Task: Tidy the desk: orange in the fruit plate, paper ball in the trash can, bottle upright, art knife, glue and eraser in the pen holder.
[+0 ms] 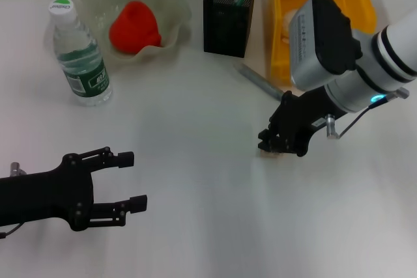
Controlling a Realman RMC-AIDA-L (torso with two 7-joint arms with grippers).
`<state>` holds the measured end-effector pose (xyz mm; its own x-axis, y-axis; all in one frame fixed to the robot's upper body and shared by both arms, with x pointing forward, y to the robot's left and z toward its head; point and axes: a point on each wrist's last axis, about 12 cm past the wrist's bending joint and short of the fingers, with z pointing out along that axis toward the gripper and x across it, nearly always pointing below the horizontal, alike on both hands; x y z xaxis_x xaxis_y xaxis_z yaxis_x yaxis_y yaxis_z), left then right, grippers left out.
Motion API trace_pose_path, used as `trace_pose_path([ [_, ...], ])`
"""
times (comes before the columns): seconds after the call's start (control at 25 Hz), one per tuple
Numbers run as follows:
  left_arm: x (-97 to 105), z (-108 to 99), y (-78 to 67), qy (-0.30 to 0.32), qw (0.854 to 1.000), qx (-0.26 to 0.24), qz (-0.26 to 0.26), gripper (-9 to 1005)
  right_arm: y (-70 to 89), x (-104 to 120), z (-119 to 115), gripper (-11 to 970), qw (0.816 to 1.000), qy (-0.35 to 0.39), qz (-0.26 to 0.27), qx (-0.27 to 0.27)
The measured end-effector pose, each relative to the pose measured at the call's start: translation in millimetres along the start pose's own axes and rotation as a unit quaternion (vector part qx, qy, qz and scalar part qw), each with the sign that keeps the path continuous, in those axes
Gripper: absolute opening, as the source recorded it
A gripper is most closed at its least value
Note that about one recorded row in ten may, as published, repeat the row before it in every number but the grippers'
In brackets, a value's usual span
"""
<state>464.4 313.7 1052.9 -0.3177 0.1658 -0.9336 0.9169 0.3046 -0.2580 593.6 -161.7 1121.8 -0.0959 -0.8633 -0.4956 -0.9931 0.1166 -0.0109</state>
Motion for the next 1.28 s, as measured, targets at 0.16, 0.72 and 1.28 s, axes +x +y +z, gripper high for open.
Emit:
trace_pose_path([
  [0.16, 1, 0, -0.4, 0.000, 1.000, 0.000, -0.001, 860, -4.9, -4, -10, 100, 1.000, -0.022, 0.015, 0.016],
  [0.72, 0, 4, -1.2, -0.002, 1.000, 0.007, 0.000, 861, -57.2, -31, -72, 92, 0.916, -0.319, 0.140, 0.199],
  [1.28, -4, 8, -1.2, -0.011, 1.000, 0.013, -0.006, 861, -76.3, -59, -18, 91, 0.882, -0.299, 0.176, 0.320],
])
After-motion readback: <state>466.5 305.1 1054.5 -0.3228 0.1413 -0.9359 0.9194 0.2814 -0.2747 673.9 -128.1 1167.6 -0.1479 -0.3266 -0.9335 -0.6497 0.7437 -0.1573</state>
